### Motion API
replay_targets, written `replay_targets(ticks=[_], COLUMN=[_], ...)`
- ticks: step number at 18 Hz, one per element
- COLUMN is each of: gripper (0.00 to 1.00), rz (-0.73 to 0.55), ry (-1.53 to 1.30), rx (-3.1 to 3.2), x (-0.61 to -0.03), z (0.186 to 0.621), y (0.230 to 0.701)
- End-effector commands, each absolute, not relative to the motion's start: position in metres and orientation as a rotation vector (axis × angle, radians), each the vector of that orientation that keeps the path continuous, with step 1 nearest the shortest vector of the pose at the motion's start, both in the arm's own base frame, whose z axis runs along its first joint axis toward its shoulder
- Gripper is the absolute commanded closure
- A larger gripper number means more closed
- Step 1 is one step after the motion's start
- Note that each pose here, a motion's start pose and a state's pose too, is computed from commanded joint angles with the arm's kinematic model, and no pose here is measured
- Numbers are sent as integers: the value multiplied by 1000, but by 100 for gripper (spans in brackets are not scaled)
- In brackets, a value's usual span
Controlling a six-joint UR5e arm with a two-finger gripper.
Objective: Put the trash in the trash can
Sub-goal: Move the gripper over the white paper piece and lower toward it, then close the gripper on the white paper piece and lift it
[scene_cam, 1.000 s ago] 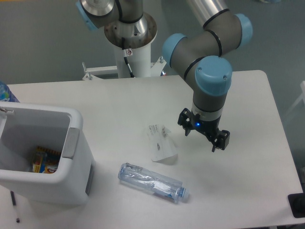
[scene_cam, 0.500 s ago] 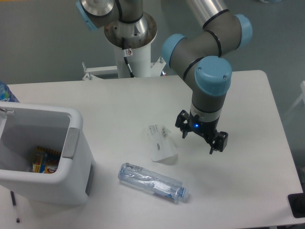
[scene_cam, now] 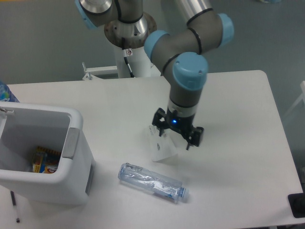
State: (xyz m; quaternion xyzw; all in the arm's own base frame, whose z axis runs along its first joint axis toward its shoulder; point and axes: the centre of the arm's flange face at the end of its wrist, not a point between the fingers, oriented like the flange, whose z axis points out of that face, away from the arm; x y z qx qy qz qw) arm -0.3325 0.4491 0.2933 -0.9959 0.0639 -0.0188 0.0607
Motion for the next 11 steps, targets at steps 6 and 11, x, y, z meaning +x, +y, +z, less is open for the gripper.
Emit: replay_targets(ticks=[6,11], gripper=[0,10], rz=[-61,-51], ry=[202,196], rx=[-3100,-3115], x=[-340,-340], z=[264,253], y=[448,448])
